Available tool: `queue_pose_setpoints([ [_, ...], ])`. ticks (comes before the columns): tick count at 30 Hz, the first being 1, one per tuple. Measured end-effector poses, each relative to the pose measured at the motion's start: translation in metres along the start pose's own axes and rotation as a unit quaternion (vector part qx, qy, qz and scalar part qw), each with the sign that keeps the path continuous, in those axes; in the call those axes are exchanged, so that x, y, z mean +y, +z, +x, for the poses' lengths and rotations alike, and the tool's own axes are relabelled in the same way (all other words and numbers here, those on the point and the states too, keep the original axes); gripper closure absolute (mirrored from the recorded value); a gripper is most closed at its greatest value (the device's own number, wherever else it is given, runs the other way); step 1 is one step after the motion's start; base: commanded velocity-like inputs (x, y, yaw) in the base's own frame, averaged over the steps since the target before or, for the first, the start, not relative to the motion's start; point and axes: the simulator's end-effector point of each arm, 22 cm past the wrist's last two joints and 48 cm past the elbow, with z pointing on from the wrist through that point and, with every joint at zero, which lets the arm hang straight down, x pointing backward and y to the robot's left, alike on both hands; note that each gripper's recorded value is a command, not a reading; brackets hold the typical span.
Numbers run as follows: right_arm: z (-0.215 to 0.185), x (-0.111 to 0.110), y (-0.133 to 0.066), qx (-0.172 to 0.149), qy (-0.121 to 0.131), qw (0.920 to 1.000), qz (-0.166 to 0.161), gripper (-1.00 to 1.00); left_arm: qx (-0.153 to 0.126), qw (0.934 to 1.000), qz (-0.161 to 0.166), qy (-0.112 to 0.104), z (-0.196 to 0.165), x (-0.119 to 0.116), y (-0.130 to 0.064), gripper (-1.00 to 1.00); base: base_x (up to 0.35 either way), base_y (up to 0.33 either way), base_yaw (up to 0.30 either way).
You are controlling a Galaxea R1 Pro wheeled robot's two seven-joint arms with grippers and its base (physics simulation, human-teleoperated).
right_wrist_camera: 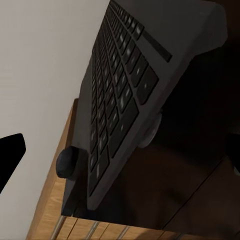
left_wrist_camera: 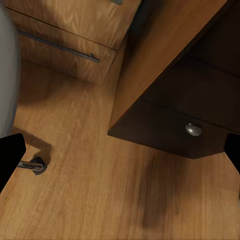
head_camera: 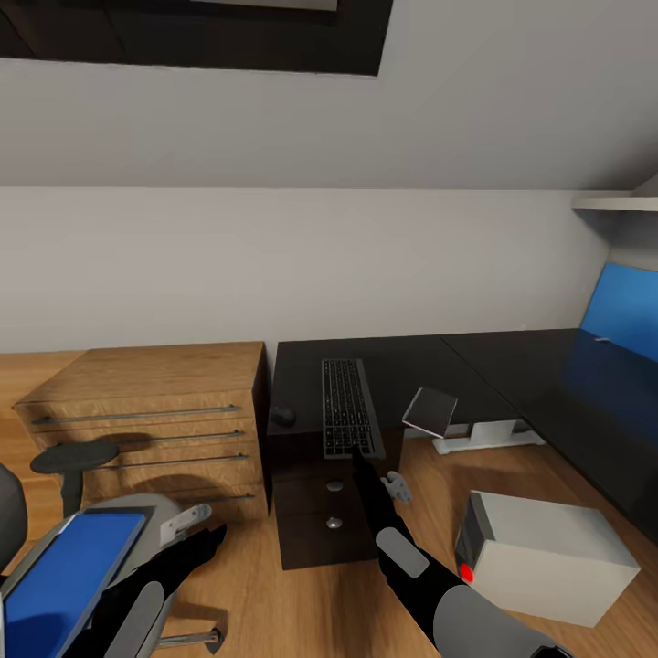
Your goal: In the bedroom, organize the workspace by keeping the computer under the desk, ensuring the monitor is on the desk, placing the keyboard on the desk next to the monitor, placing the mouse on the desk next to the keyboard, moving the folder from the swivel chair onto the desk next to the mouse, stacking the notebook on top of the folder with the pen on top of the notebook, and positioning the swivel chair next to the desk.
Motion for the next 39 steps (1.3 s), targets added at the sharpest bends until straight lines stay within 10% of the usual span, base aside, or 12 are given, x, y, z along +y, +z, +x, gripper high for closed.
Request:
queue_pose_setpoints([
  [39, 0.007, -0.015, 0.000, 0.001, 0.000, 1.0000, 0.001, -1.00, -0.003, 1.0000, -0.001, -0.001, 0.010, 0.006, 0.008, -1.00, 0.033, 0.000, 0.000],
])
